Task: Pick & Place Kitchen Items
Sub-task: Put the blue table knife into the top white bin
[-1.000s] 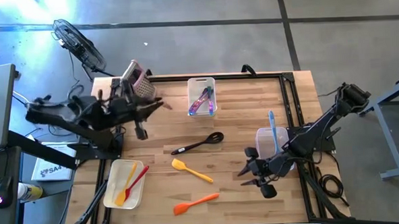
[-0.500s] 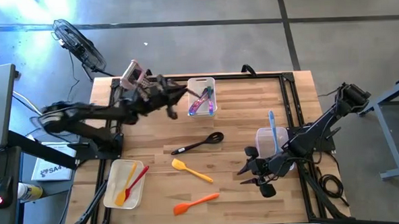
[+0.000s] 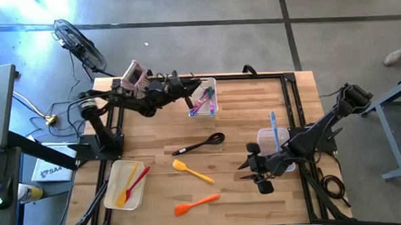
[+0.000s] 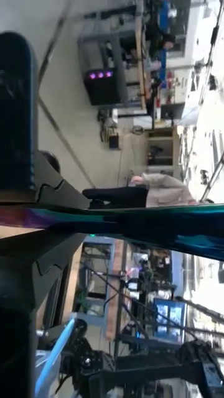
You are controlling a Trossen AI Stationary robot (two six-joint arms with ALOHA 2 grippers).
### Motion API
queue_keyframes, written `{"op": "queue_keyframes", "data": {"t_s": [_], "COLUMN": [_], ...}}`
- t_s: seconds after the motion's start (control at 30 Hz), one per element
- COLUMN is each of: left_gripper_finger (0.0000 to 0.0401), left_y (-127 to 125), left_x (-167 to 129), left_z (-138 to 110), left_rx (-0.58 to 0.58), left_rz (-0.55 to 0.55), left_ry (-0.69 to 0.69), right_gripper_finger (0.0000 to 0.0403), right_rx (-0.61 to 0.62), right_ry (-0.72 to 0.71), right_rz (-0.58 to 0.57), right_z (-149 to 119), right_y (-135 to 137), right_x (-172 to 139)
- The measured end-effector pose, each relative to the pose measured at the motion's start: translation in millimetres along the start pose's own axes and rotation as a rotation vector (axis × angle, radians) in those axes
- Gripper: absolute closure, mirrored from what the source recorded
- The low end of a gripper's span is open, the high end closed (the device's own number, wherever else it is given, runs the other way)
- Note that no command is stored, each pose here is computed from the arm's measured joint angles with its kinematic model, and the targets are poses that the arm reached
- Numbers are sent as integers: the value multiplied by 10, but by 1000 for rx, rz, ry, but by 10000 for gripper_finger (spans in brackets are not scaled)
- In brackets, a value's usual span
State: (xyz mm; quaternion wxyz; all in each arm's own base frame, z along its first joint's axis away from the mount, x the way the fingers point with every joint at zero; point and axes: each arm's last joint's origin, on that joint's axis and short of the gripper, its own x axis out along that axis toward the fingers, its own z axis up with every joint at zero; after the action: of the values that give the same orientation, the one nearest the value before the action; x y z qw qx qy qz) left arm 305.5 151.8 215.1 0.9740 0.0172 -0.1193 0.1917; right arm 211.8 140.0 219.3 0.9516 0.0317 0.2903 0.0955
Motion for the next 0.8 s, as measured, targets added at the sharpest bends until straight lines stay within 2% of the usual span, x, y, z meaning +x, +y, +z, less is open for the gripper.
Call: {"op": "queue_keyframes", "data": {"t_s": [0.23,0.43,0.63,0.8], "left_gripper_finger": [370,370,370,370], "left_y": [8,151,151,154], "left_x": [279,277,276,251], "left_z": [-245,-392,-514,-764], "left_rx": [22,26,60,31], "left_rz": [-36,63,36,8], "left_ry": [52,109,140,205], "right_gripper_finger": [245,245,245,245], "right_rx": [6,5,1,3], "right_ry": [9,12,11,6], "right_rz": [12,17,13,15], "right_z": [28,26,33,41], "right_y": [-78,-78,-97,-102], "right_x": [27,27,32,35]}}
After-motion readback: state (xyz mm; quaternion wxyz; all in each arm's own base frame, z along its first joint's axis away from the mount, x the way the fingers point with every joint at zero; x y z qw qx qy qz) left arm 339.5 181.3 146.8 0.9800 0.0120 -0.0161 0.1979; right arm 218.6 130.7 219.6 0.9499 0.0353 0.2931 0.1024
